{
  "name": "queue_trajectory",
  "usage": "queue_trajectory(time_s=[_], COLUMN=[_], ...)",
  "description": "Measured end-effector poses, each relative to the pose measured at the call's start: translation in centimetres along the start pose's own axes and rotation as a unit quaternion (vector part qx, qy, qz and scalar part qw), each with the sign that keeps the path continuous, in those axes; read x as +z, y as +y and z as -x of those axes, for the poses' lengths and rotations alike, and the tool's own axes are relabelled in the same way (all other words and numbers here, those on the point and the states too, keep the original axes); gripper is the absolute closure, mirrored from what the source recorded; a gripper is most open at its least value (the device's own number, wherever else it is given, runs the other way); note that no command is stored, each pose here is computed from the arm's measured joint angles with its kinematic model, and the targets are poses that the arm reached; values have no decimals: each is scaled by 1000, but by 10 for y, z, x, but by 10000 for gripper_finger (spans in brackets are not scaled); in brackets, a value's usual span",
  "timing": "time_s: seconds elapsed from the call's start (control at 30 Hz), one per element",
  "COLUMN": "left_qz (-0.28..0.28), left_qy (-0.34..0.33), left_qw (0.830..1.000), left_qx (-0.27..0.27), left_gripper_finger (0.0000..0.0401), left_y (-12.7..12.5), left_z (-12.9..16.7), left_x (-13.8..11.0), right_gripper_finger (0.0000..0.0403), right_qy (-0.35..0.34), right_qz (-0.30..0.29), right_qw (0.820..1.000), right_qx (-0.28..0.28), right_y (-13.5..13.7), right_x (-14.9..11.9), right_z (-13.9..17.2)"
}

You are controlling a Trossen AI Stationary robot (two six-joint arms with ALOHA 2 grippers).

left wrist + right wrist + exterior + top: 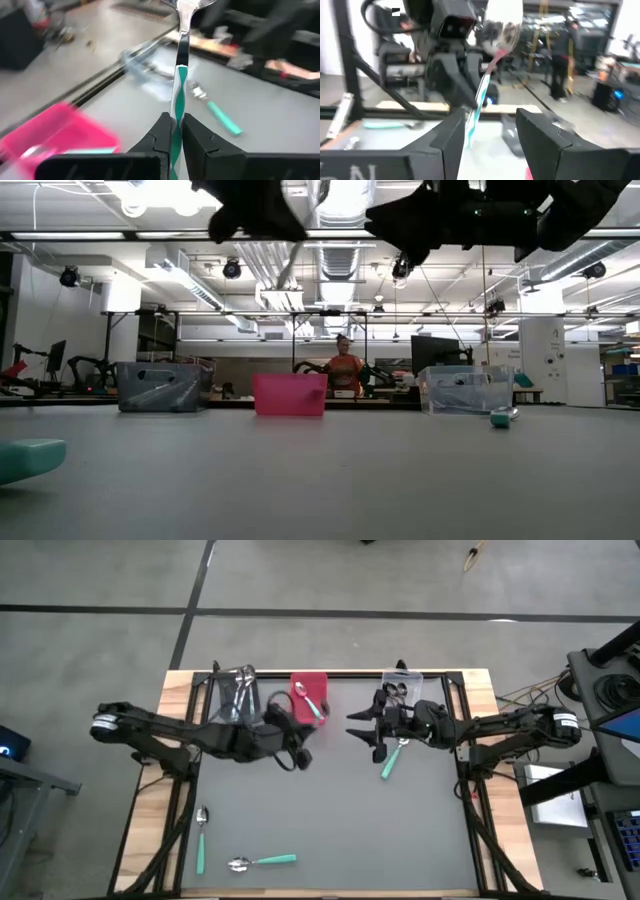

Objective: Sort silverware by color (type)
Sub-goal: Put the blue patterned spoon into the black bin

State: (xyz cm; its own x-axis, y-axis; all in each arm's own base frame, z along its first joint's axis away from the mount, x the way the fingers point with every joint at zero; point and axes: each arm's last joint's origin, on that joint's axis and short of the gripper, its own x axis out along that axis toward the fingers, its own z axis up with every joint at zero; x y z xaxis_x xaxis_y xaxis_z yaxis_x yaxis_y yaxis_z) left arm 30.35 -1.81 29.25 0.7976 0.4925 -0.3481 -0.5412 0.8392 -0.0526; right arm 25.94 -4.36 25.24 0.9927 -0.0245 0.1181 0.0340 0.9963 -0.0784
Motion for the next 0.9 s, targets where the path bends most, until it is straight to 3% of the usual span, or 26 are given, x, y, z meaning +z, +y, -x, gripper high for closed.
queue_trajectory(time_s=[0.27, 0.6, 0.73, 0.9], left_qz=[74, 146, 138, 128], left_qy=[55, 117, 181, 277], left_qw=[992, 976, 960, 926], left_qx=[82, 116, 162, 223], left_gripper_finger=[394, 394, 394, 394], left_y=[68, 138, 160, 187], left_z=[17, 17, 19, 22], left_x=[16, 31, 40, 47], right_gripper_finger=[248, 253, 250, 256], right_qy=[65, 96, 100, 100], right_qz=[-7, 2, 2, 6], right_qw=[998, 995, 995, 995], right_qx=[-24, -21, -21, -20], right_y=[-2, -3, -3, -3], right_x=[9, 8, 8, 8], right_z=[-2, -3, -3, -3])
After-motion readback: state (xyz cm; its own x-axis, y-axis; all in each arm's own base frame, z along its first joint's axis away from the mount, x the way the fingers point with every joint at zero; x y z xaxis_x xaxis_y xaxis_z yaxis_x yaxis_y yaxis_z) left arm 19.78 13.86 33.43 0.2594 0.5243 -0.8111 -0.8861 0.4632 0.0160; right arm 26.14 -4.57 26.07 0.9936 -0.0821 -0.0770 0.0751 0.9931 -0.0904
